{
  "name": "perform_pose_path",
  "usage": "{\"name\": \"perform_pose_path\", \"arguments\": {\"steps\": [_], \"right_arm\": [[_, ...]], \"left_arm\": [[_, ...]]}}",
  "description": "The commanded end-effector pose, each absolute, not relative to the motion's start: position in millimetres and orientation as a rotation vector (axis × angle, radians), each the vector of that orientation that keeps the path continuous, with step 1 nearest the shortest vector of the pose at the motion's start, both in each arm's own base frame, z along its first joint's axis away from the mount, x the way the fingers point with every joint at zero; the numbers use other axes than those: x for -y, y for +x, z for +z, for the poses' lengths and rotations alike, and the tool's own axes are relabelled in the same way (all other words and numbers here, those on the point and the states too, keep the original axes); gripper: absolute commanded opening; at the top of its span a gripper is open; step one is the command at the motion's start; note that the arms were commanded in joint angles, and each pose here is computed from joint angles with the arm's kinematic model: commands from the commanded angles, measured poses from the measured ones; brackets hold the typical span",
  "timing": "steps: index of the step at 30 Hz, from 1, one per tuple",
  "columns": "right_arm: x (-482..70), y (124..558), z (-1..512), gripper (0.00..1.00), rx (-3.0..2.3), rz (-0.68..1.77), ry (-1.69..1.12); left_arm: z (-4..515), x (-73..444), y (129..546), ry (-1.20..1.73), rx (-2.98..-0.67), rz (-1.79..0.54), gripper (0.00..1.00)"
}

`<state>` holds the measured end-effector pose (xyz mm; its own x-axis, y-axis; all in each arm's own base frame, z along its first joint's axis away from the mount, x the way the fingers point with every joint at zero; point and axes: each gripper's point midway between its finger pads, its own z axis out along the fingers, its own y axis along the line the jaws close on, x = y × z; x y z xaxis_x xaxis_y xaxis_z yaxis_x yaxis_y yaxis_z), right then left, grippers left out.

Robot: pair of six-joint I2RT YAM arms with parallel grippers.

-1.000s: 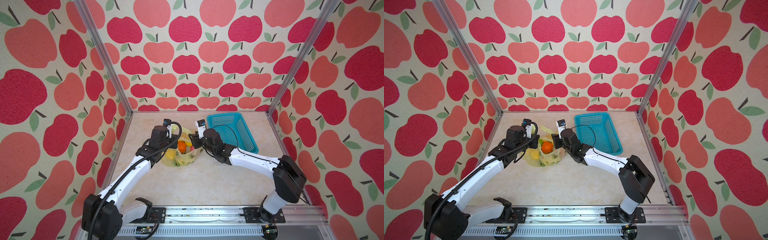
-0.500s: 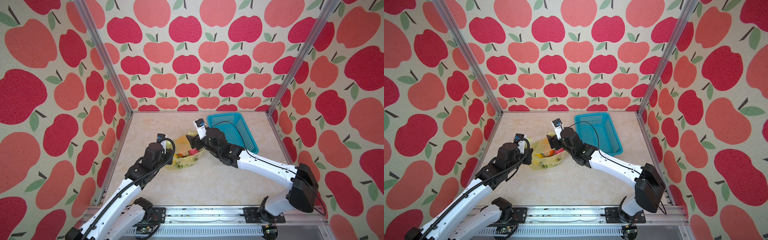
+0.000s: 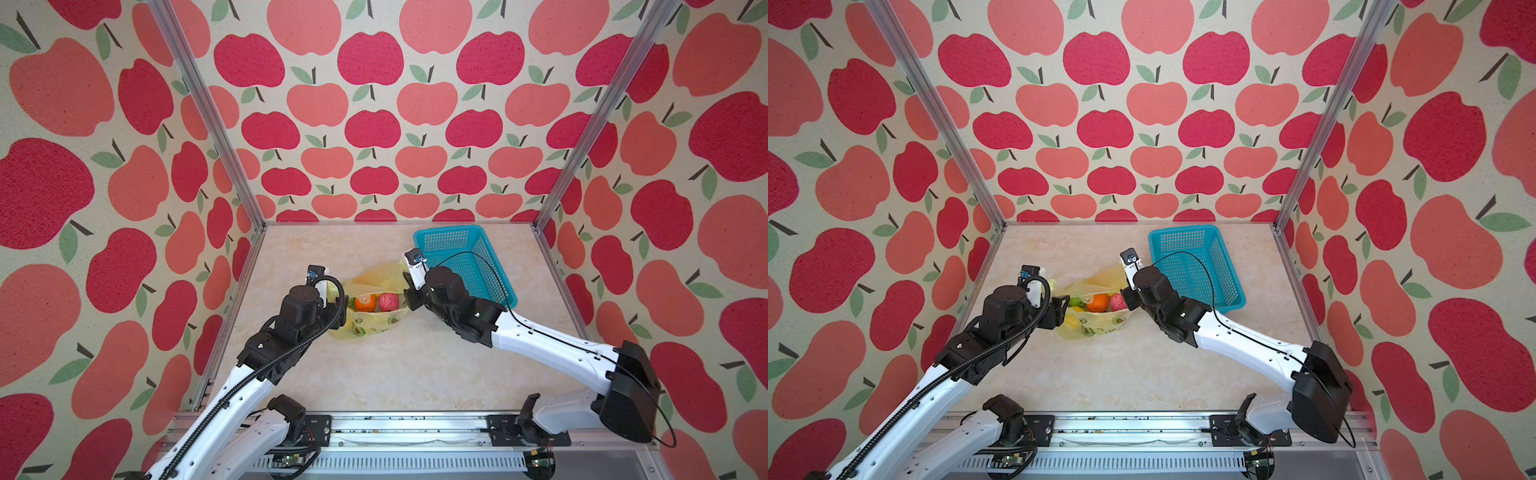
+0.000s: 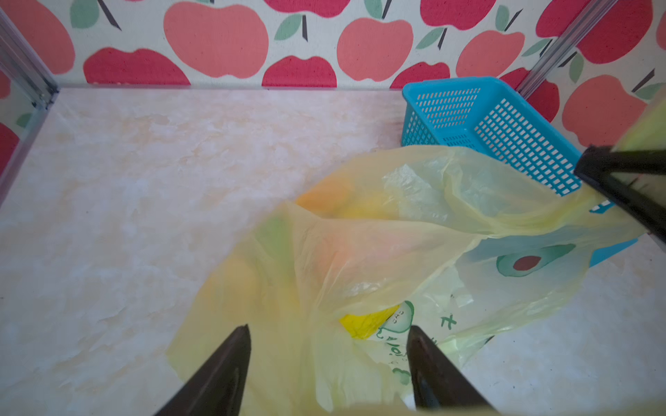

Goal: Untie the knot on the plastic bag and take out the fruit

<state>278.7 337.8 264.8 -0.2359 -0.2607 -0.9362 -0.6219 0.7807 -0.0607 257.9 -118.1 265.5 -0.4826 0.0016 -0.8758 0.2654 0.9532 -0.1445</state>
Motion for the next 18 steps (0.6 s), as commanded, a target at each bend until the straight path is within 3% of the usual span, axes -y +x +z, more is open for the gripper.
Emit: {"name": "perform_pose_path", "arguments": {"steps": [1, 11, 18], "right_arm": [[-328.3, 275.2, 273.5, 0.0, -1.796, 0.449, -0.606], [-315.3, 262.2, 277.3, 0.0, -1.773, 0.528, -0.56], [-312.7, 256.5, 274.4, 0.0, -1.77, 0.559, -0.561]], "left_arm": [[336.8, 110.9, 251.1, 0.221, -1.882, -0.258, 0.8], [445.2, 70.6, 243.3, 0.102, -1.594, -0.103, 0.96], [428.9, 97.6, 299.0, 0.193, -1.85, -0.043, 0.99]]}}
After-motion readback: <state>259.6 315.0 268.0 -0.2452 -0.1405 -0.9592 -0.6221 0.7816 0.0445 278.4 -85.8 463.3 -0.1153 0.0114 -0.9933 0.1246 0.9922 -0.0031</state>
